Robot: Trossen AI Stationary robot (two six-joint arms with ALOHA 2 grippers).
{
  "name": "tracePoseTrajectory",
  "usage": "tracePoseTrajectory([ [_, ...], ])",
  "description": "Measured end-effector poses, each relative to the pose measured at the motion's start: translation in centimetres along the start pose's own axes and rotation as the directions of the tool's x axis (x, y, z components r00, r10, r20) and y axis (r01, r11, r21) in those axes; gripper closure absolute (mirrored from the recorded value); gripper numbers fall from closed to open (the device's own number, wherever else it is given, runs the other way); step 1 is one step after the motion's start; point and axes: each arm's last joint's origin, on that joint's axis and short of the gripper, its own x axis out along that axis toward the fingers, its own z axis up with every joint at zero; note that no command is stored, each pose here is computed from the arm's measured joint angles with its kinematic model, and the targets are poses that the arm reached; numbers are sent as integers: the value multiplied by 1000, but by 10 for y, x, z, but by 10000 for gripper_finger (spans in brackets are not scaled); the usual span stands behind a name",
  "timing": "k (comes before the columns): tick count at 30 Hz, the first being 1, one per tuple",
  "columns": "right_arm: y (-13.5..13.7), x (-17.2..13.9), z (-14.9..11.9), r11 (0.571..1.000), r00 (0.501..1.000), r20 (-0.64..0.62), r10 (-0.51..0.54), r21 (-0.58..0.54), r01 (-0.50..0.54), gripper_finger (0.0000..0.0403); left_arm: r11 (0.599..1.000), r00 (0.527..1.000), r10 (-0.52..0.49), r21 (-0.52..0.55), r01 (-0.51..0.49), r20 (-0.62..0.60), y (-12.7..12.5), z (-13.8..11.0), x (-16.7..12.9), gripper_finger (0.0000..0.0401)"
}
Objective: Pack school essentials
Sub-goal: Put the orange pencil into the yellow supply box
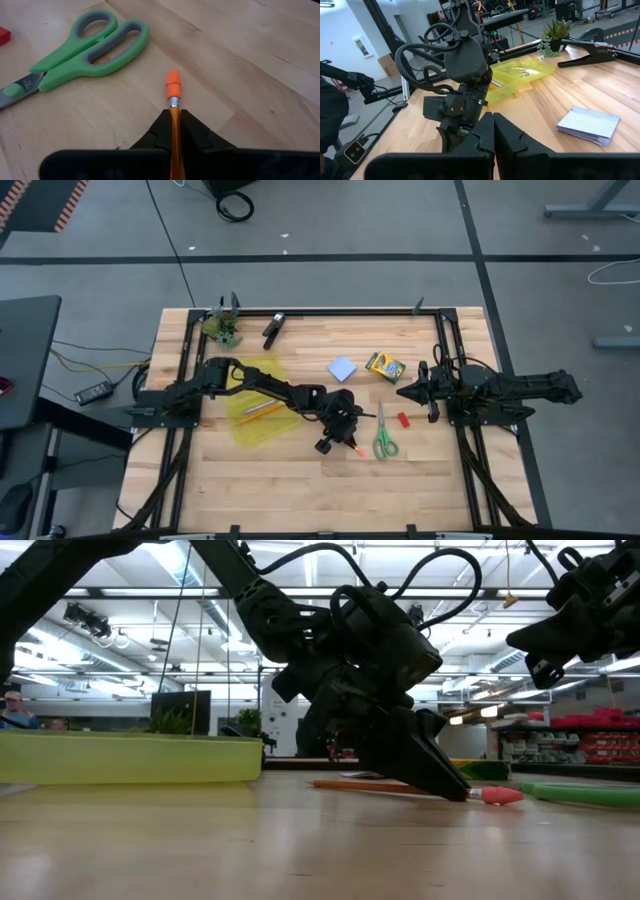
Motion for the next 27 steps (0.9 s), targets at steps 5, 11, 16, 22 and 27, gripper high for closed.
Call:
tracePoseTrajectory([
  [5, 0, 0, 0, 1000, 1000, 0, 0, 0, 0, 396, 1000, 1000, 17, 5, -17, -5, 0, 2, -2, 386],
  [11, 0, 0, 0, 1000, 1000, 0, 0, 0, 0, 396, 999, 998, 51, 6, -50, -29, 0, 8, -8, 386],
  [16, 0, 0, 0, 1000, 1000, 0, 0, 0, 0, 396, 999, 997, 38, -19, -39, -60, 4, 13, -16, 386],
  [22, 0, 0, 0, 1000, 1000, -2, -1, 0, 1, 396, 997, 988, 42, -51, -50, -150, 8, 25, -24, 387],
  [27, 0, 0, 0, 1000, 1000, -2, -1, 0, 1, 396, 995, 971, 59, -65, -76, -231, 12, 34, -30, 387],
])
